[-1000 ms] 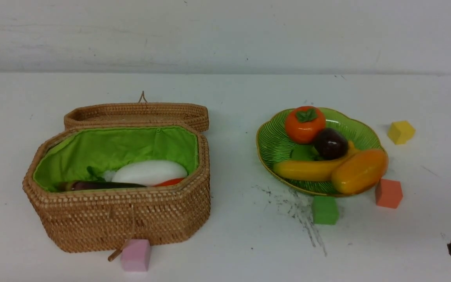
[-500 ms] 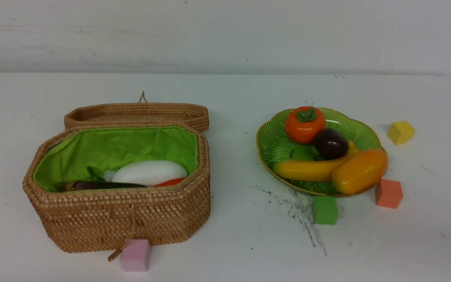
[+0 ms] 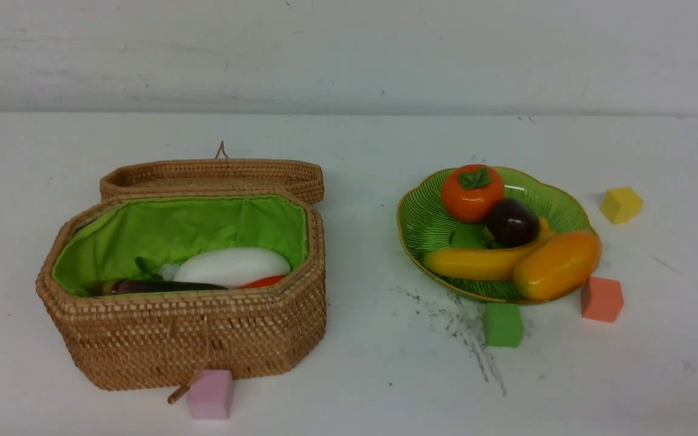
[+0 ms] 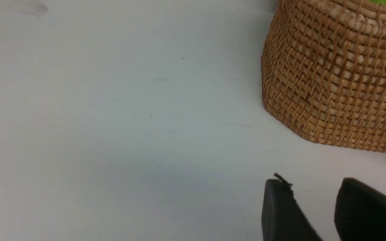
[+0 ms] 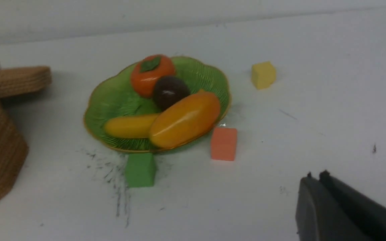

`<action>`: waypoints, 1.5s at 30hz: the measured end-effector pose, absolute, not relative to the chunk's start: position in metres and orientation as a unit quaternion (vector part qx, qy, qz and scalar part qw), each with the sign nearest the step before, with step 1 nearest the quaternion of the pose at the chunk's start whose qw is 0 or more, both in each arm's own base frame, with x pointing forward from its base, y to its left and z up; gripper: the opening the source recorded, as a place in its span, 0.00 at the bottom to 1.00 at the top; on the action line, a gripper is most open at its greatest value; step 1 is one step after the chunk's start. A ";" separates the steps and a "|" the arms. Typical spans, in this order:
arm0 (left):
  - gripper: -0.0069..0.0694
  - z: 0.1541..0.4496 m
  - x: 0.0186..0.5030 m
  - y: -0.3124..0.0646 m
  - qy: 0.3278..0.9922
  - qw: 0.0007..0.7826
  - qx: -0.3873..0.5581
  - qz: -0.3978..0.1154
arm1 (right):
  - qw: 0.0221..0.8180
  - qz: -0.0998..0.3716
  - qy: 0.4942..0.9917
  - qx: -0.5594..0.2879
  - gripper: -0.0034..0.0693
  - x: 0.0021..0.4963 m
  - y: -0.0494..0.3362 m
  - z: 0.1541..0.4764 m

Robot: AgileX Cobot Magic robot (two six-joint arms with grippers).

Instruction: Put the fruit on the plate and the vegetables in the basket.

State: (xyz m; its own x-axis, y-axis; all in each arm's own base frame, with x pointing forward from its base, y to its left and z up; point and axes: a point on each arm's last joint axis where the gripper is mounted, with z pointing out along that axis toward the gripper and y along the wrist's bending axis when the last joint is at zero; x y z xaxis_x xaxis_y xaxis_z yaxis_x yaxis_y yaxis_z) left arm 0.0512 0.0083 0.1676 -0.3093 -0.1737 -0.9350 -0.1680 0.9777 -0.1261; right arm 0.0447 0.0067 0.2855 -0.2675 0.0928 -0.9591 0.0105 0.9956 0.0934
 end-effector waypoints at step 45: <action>0.40 0.168 0.051 0.008 0.809 0.578 -0.106 -0.002 | 0.587 -0.020 0.809 -0.028 0.07 0.052 0.000 0.174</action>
State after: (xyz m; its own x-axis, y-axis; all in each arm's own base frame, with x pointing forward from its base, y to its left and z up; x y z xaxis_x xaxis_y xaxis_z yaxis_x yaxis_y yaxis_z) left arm 0.0512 0.0083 0.1676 -0.3093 -0.1737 -0.9350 -0.1680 0.9777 -0.1261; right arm 0.0516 0.0004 0.1741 -0.3090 -0.0682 -0.9486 -0.0212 0.9977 -0.0648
